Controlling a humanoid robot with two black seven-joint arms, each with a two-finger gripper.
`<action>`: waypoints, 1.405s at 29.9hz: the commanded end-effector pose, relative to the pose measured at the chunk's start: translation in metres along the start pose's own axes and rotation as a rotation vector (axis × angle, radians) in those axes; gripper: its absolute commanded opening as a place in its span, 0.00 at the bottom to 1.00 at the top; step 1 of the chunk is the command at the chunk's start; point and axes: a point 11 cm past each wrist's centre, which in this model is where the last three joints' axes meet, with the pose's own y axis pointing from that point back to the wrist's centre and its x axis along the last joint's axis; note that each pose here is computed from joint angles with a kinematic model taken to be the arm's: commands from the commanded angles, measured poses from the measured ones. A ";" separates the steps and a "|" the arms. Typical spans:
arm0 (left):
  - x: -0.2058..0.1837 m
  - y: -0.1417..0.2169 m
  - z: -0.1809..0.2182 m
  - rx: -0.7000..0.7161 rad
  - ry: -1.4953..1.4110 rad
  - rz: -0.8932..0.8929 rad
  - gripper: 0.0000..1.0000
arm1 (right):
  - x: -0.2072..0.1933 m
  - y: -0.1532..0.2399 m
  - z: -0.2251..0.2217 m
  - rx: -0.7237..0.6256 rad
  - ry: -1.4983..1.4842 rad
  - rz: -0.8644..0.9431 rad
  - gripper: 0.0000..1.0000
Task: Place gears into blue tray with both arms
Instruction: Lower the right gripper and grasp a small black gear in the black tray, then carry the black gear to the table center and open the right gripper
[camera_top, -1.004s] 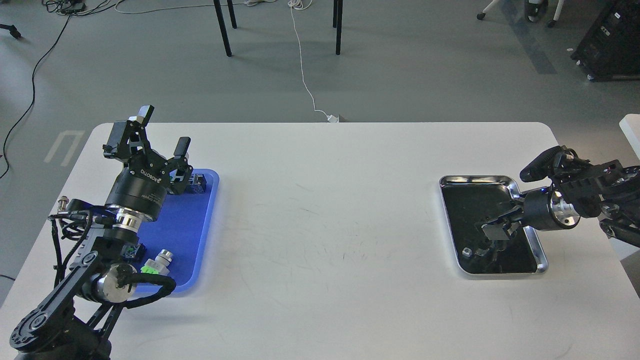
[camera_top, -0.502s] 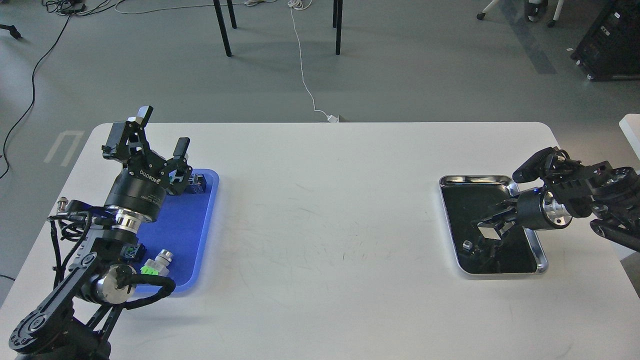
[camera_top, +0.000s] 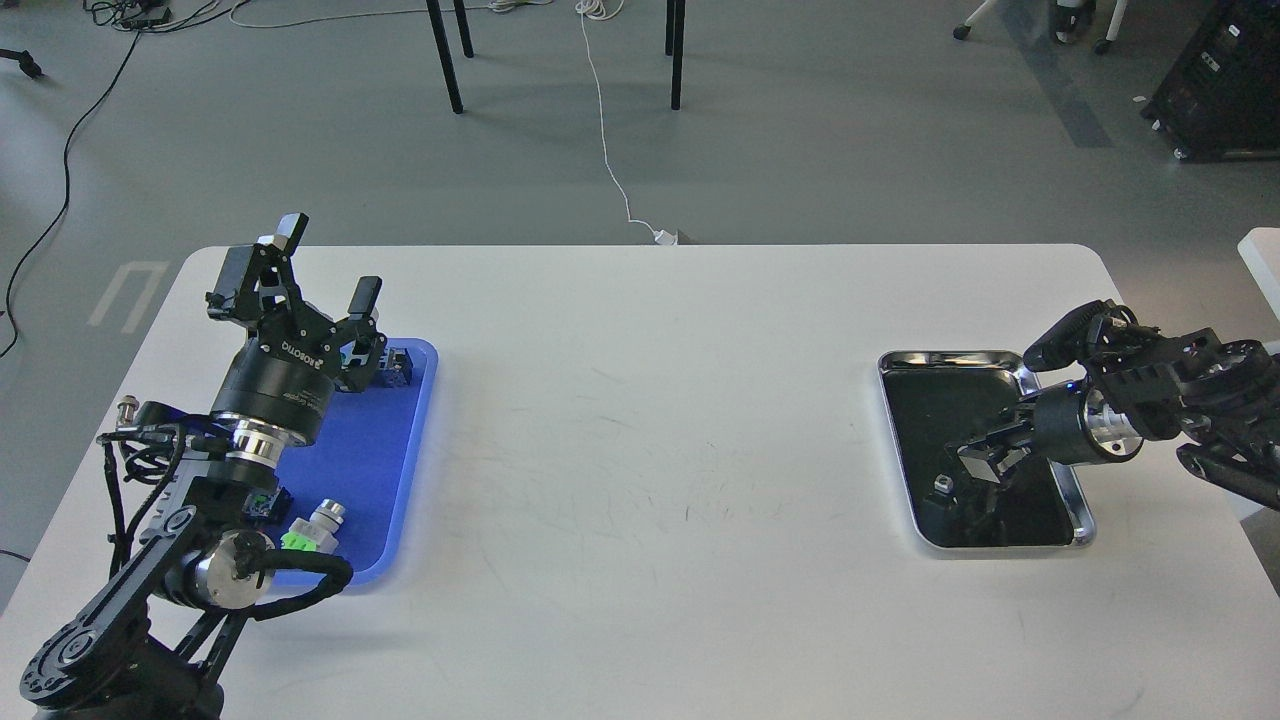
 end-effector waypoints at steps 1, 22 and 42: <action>-0.001 0.000 -0.001 0.000 0.002 -0.001 0.98 | 0.000 0.000 0.000 -0.002 -0.001 -0.001 0.44; -0.006 -0.001 -0.004 -0.001 0.020 -0.006 0.98 | 0.018 0.007 -0.005 0.017 0.015 0.036 0.13; -0.003 -0.001 -0.001 0.001 0.001 -0.007 0.98 | 0.154 -0.043 -0.190 0.423 0.123 0.263 0.14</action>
